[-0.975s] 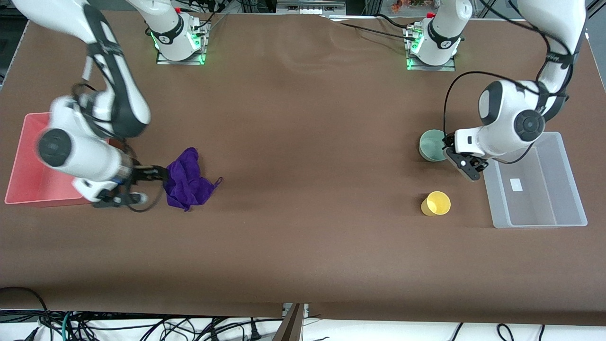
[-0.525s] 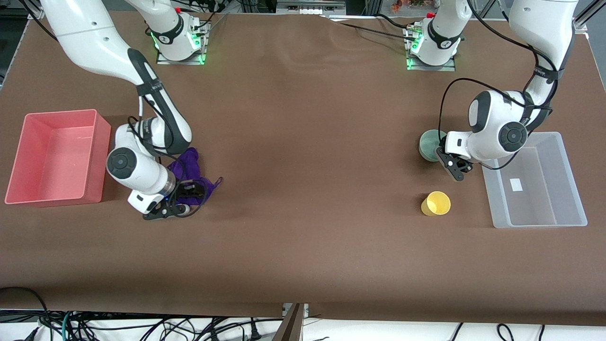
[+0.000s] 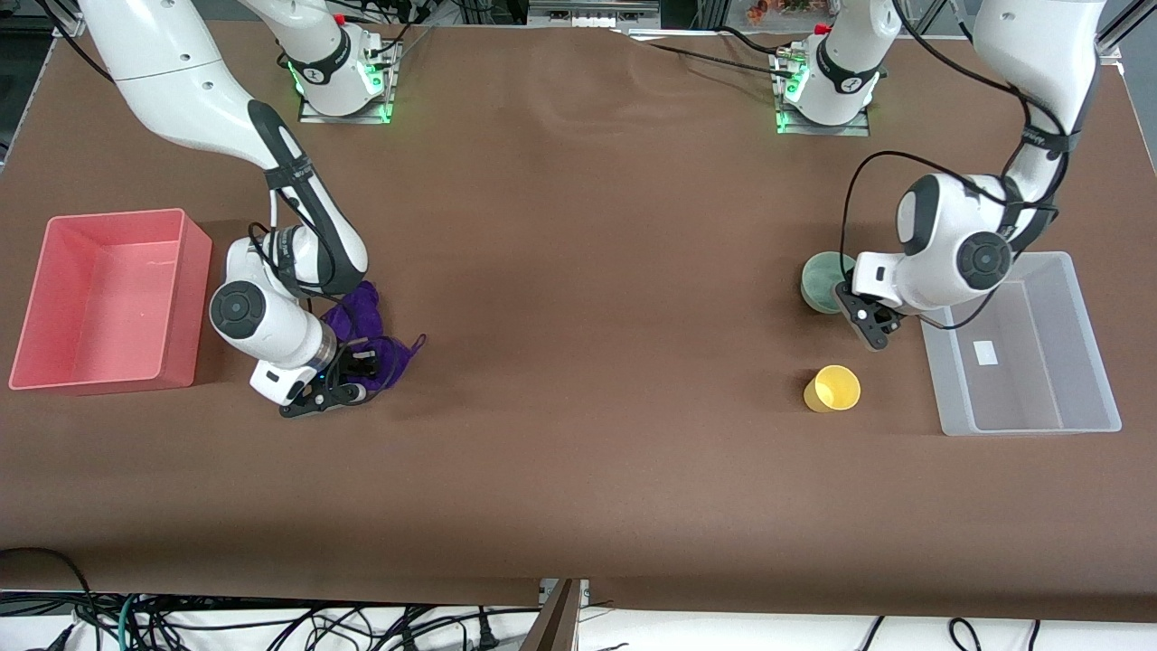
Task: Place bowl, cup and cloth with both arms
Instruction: 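Carry the cloth into the pink bin while the left gripper places the bowl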
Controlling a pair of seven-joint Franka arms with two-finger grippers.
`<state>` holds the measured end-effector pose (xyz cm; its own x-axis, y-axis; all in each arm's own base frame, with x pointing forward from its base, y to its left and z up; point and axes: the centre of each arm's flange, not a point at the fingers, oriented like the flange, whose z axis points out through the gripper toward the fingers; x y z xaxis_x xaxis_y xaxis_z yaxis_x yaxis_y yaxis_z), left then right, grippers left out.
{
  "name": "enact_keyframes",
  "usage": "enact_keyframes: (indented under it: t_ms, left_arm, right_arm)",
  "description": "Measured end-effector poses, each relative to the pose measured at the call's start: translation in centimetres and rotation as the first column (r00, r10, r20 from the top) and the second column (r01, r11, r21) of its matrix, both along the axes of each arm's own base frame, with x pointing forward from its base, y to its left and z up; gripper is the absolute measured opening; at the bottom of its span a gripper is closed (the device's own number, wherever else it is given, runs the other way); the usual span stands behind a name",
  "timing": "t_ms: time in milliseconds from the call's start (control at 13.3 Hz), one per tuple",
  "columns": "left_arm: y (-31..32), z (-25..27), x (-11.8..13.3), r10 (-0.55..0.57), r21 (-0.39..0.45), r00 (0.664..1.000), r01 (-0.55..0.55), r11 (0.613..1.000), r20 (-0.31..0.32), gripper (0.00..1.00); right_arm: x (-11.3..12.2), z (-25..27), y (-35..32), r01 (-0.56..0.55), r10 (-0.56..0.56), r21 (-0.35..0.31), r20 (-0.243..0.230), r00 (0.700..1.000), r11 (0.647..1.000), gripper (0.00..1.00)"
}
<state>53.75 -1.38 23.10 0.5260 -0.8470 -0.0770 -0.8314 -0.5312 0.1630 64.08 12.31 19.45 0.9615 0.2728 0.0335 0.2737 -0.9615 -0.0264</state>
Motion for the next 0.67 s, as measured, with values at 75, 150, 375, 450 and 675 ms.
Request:
enact_keyframes:
  t_ms: [75,150,375,450,675]
  left_arm:
    - [0.4,2.4,0.6,-0.051,-0.006,0.999,0.051,0.999,-0.006,0.03]
    - [0.9,5.4,1.4,-0.114,-0.012,0.993,0.114,0.993,-0.007,0.03]
    - [6.0,13.3,3.8,-0.218,0.027,0.975,0.217,0.976,0.042,0.03]
    - [8.6,14.4,4.2,-0.249,0.031,0.967,0.247,0.968,0.058,0.03]
    - [16.8,12.7,4.8,-0.301,0.027,0.953,0.3,0.953,0.037,0.03]
  right_arm:
    - [0.0,0.1,-0.1,0.001,-0.001,-0.001,0.002,1.0,1.0,0.28]
    - [0.1,0.3,-0.3,0.002,-0.002,-0.002,0.002,1.0,1.0,0.16]
    - [0.3,1.6,-0.7,0.005,-0.005,-0.007,-0.004,1.0,1.0,0.04]
    - [0.5,2.6,-0.9,0.007,-0.007,-0.011,-0.013,1.0,1.0,0.04]
    - [2.0,9.9,-2.5,-0.005,0.001,-0.041,-0.113,0.994,0.999,0.04]
